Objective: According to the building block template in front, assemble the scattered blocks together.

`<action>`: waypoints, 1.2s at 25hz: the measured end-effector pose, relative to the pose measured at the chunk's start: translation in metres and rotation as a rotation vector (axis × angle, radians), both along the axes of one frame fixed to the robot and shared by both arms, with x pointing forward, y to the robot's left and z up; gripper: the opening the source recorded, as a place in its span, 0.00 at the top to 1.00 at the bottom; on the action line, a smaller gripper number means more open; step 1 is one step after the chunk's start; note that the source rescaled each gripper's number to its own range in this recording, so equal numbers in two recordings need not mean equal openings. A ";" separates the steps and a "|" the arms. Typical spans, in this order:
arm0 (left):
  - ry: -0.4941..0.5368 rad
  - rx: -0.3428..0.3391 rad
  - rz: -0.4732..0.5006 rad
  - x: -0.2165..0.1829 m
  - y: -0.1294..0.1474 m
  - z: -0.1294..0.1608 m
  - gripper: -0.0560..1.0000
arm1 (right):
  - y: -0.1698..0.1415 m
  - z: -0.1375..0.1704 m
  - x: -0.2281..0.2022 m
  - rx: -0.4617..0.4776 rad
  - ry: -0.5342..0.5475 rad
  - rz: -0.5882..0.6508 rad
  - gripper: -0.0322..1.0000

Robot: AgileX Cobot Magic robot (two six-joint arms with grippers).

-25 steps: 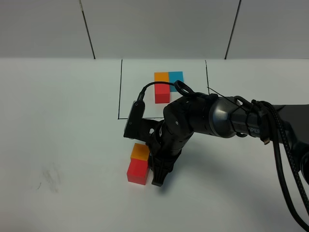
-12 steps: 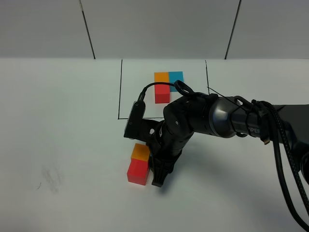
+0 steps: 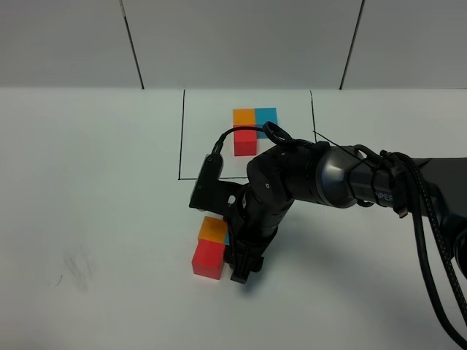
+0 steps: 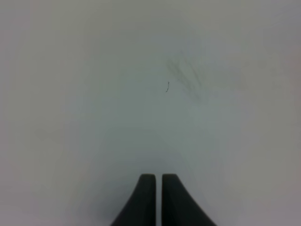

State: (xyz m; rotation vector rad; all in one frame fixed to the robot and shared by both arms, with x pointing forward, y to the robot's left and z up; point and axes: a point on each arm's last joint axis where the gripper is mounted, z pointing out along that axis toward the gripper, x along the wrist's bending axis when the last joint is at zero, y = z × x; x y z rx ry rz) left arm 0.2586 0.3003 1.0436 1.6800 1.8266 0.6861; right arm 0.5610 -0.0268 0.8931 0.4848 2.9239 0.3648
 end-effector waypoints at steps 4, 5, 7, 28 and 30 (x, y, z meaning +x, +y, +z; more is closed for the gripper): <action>0.000 0.000 0.000 0.000 0.000 0.000 0.94 | -0.003 0.003 0.000 -0.030 -0.005 -0.014 0.09; 0.000 0.000 0.000 0.000 0.000 0.000 0.94 | -0.004 0.006 0.000 -0.032 -0.011 -0.022 0.09; 0.000 0.000 0.000 0.000 0.000 0.000 0.94 | -0.005 0.014 0.000 -0.031 -0.023 -0.035 0.09; 0.000 -0.001 0.001 0.000 0.000 0.000 0.94 | -0.123 0.138 -0.035 0.060 -0.126 -0.444 0.25; 0.000 -0.001 0.001 0.000 0.000 0.000 0.94 | -0.142 0.147 -0.049 0.085 -0.146 -0.498 0.27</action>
